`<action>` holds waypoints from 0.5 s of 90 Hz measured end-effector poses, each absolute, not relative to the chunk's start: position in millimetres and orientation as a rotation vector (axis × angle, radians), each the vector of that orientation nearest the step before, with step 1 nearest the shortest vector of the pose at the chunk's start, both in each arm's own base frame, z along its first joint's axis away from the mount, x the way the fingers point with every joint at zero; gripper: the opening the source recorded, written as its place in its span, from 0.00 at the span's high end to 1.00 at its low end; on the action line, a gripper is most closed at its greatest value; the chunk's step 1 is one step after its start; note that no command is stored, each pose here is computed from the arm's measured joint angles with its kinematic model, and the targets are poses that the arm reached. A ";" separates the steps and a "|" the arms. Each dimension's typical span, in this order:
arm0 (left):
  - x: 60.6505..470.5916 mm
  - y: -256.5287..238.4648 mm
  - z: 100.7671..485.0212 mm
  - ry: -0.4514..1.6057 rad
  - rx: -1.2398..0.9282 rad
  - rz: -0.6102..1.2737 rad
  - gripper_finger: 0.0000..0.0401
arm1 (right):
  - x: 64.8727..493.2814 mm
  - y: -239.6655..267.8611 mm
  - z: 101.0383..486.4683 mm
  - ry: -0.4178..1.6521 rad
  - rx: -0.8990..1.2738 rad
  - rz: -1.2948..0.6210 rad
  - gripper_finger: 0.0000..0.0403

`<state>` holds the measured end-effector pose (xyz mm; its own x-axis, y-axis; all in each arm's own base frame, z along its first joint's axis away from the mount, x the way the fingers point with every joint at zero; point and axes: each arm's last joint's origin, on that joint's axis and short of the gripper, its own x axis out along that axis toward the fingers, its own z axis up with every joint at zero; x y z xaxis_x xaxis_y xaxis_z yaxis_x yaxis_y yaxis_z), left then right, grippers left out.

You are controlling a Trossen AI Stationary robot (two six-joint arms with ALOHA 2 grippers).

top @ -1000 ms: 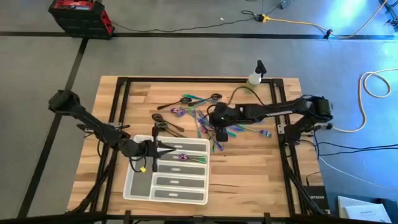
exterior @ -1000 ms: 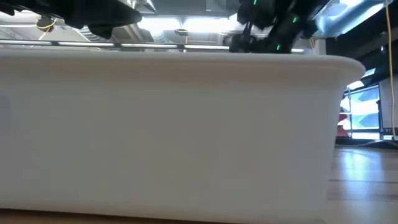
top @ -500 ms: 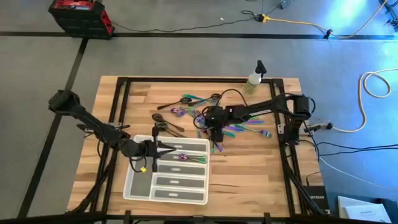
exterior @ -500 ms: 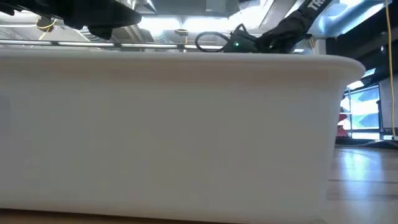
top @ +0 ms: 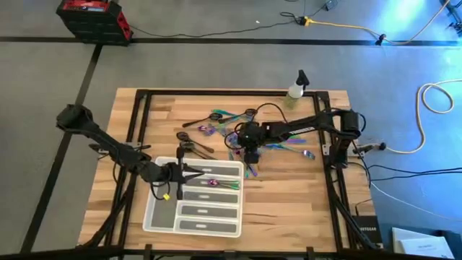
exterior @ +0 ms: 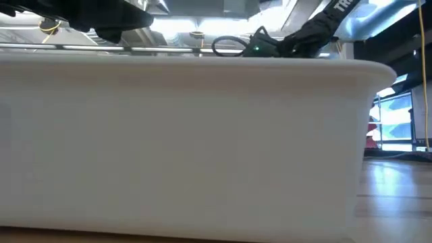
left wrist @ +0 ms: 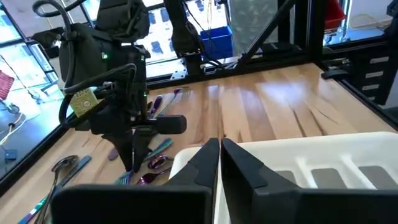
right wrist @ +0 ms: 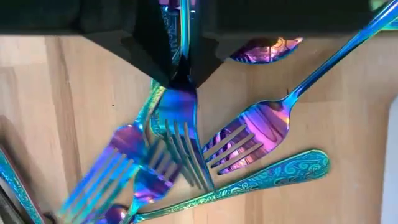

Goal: Sort silverware
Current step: Put the blue fork into the white silverware tray

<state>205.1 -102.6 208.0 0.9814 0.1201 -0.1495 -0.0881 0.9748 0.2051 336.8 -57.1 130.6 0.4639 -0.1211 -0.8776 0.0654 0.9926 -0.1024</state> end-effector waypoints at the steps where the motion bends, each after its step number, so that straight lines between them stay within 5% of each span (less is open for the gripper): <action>1: 205.1 -102.5 208.0 0.162 0.199 0.106 1.00 | 336.8 -57.1 130.6 1.083 -0.057 -0.115 0.93; 45: 205.2 -102.5 208.2 0.160 0.191 0.106 1.00 | 328.9 -56.8 152.7 1.062 -0.101 -0.141 0.99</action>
